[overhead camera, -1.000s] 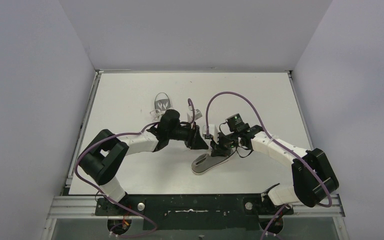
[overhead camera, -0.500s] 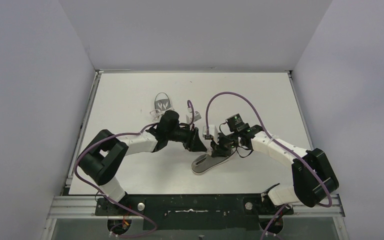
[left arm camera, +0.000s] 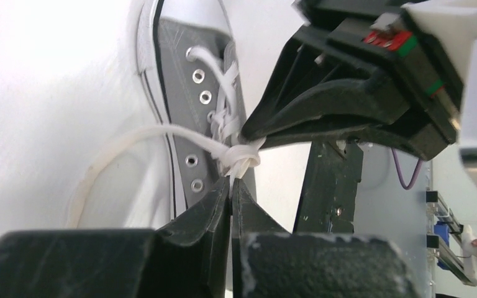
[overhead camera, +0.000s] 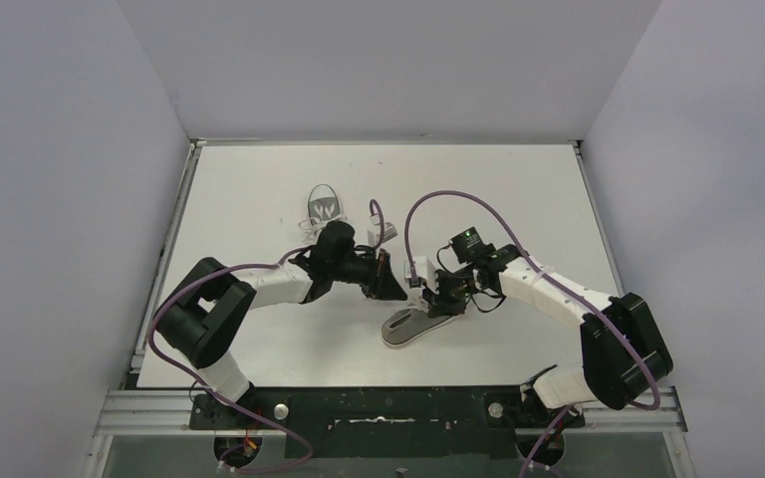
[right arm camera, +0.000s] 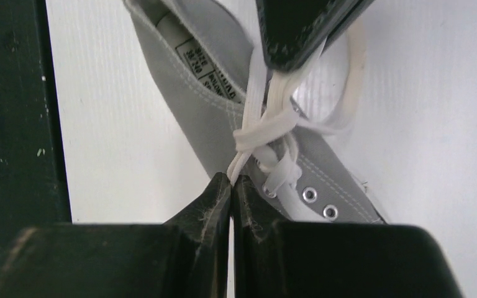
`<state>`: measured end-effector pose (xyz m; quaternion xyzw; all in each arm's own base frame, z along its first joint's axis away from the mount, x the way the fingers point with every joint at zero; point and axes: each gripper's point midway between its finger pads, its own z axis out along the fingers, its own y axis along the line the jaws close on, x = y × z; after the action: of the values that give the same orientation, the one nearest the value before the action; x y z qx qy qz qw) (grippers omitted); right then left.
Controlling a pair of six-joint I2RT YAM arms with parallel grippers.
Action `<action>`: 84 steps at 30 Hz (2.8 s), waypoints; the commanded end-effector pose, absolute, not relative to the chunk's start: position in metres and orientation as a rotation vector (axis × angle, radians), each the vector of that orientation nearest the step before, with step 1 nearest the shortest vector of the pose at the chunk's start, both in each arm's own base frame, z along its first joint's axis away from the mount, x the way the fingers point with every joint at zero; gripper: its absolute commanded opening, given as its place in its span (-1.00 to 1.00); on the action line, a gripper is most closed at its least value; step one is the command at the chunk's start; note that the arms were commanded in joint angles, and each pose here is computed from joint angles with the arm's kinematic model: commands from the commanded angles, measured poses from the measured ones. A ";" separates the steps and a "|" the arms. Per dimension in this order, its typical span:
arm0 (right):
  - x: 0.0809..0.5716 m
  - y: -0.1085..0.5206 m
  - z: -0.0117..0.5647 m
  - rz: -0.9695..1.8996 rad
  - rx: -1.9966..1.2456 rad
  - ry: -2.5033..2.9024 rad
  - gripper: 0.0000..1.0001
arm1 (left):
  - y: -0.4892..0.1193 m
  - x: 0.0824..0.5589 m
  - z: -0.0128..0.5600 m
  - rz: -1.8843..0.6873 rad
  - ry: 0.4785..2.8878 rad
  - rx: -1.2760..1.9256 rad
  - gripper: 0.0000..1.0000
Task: Tie the shoes
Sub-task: Adjust the shoelace on the shoe.
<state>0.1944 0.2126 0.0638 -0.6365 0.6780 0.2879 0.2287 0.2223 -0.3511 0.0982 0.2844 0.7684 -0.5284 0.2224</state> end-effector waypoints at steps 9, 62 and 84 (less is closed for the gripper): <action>0.204 0.169 0.041 0.602 -1.813 1.967 -1.00 | -0.294 0.213 0.043 -1.212 2.445 0.704 -1.00; 0.250 0.182 0.116 0.516 -1.239 1.990 0.23 | -0.349 0.181 0.129 -1.200 2.229 0.867 -0.29; 0.196 0.245 0.121 0.675 0.127 2.455 -0.33 | -0.296 0.187 0.114 -1.146 2.376 0.474 0.07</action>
<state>0.1727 0.2519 0.1175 -0.0863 0.9253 0.2889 0.2301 0.1979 -0.2992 0.1118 0.2067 0.8659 -0.3864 0.2413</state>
